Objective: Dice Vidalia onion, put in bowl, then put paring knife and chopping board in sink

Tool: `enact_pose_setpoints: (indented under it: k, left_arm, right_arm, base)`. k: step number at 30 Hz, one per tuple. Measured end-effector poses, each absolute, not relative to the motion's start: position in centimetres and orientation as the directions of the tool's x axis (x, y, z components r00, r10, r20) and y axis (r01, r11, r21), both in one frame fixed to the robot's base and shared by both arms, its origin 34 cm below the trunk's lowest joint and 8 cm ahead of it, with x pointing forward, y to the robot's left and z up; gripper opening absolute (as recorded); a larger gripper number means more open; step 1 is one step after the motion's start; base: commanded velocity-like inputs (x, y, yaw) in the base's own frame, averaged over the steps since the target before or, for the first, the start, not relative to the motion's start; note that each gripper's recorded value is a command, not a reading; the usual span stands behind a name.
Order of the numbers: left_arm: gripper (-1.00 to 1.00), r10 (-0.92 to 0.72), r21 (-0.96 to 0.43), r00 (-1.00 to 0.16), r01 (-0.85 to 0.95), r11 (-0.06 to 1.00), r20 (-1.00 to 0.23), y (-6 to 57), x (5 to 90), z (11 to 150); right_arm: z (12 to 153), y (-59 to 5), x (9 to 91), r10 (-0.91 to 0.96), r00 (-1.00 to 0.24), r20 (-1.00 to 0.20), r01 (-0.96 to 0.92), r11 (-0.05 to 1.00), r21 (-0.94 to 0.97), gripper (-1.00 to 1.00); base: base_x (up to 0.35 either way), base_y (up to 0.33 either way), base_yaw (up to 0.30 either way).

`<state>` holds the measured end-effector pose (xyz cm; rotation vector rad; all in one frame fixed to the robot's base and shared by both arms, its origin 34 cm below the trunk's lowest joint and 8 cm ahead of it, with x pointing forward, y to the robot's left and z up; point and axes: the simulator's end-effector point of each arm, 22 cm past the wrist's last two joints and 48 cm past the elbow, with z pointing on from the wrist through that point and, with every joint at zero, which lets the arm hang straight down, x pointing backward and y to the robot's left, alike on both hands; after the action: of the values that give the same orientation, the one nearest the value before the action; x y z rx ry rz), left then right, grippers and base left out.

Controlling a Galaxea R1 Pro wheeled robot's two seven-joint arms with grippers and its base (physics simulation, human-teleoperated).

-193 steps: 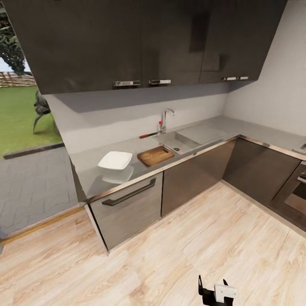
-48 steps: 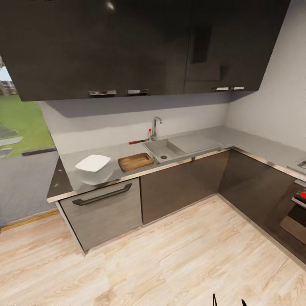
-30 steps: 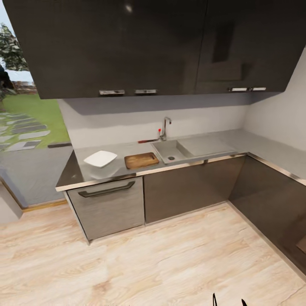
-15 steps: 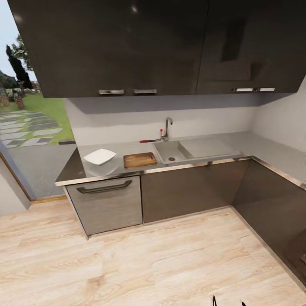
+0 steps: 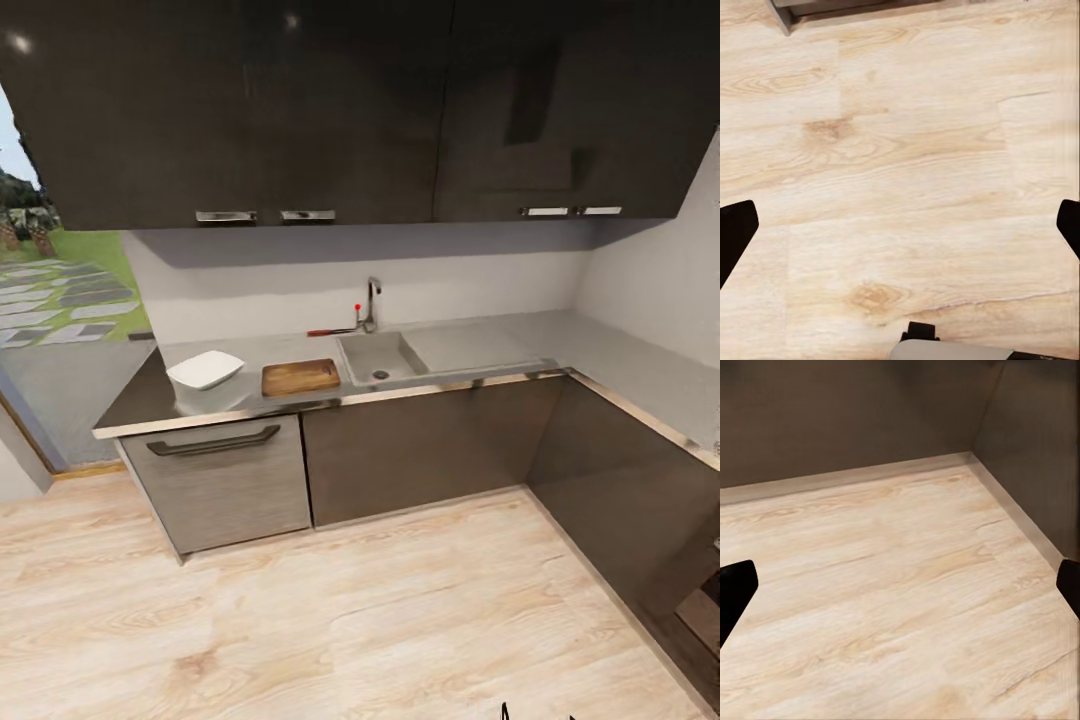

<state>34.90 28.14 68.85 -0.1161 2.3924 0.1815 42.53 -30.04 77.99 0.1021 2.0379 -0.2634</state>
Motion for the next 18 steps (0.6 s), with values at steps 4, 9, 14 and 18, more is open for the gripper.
enact_pose_setpoints:
  k: [4, 9, 14, 18]
  left_arm:
    - [1.00, -0.033, 0.098, -0.735, -0.135, 0.986, -0.677, 28.14, 34.89, 68.84]
    - [1.00, -0.033, 0.098, -0.734, -0.135, 0.986, -0.678, 28.14, 34.93, 68.87]
    - [1.00, -0.033, 0.098, -0.734, -0.135, 0.986, -0.678, 28.14, 34.94, 68.88]
    - [1.00, -0.033, 0.098, -0.734, -0.135, 0.986, -0.678, 28.15, 34.94, 68.88]
  right_arm:
    - [77.95, -30.01, 42.49, -0.041, -0.465, -0.884, 0.184, 0.972, -0.142, 1.00]
    - [77.80, -29.96, 42.35, -0.040, -0.469, -0.882, 0.183, 0.973, -0.142, 1.00]
    - [77.79, -29.92, 42.34, -0.039, -0.469, -0.882, 0.183, 0.973, -0.141, 1.00]
    - [77.79, -29.91, 42.34, -0.039, -0.469, -0.882, 0.183, 0.973, -0.140, 1.00]
  base:
    - [0.080, -0.317, 0.000]
    - [0.119, -0.309, 0.001]
    - [0.151, -0.297, 0.131]
    - [0.179, -0.285, 0.247]
